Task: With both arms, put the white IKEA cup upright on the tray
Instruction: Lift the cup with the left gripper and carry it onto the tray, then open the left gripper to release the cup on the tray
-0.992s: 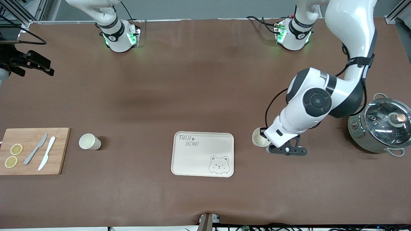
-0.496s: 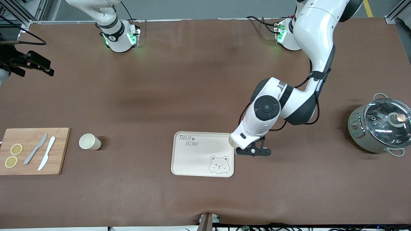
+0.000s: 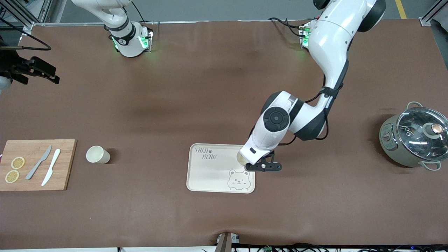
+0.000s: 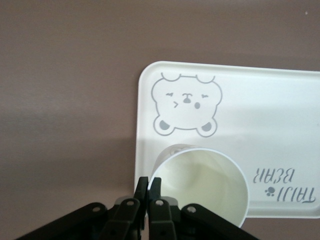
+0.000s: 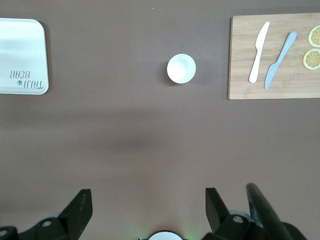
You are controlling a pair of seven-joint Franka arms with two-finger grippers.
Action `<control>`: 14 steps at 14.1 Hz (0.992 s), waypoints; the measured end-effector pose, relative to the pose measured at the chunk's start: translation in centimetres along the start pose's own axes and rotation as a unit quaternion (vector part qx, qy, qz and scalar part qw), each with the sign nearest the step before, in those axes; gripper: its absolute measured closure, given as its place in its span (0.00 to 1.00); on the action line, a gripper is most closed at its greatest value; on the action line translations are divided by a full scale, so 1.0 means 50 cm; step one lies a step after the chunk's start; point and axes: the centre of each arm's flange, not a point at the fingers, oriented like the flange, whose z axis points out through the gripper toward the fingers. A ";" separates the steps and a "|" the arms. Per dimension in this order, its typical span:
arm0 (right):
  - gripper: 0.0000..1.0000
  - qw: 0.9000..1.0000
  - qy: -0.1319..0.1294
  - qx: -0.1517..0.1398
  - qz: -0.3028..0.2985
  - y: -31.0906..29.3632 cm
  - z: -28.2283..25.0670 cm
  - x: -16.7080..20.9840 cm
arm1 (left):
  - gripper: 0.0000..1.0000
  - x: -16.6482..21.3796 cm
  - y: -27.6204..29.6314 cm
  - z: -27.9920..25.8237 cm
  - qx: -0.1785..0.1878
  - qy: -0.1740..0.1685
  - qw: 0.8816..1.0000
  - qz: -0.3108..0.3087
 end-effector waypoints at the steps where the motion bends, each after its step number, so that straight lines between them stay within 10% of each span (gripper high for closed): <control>1: 0.00 1.000 0.000 0.000 0.000 0.000 0.001 0.000 | 0.96 -0.004 0.007 0.011 -0.003 0.002 1.000 -0.005; 14: 0.00 1.000 -0.005 0.000 0.001 0.003 0.004 0.001 | 0.96 -0.042 0.047 0.103 -0.020 0.008 1.000 -0.016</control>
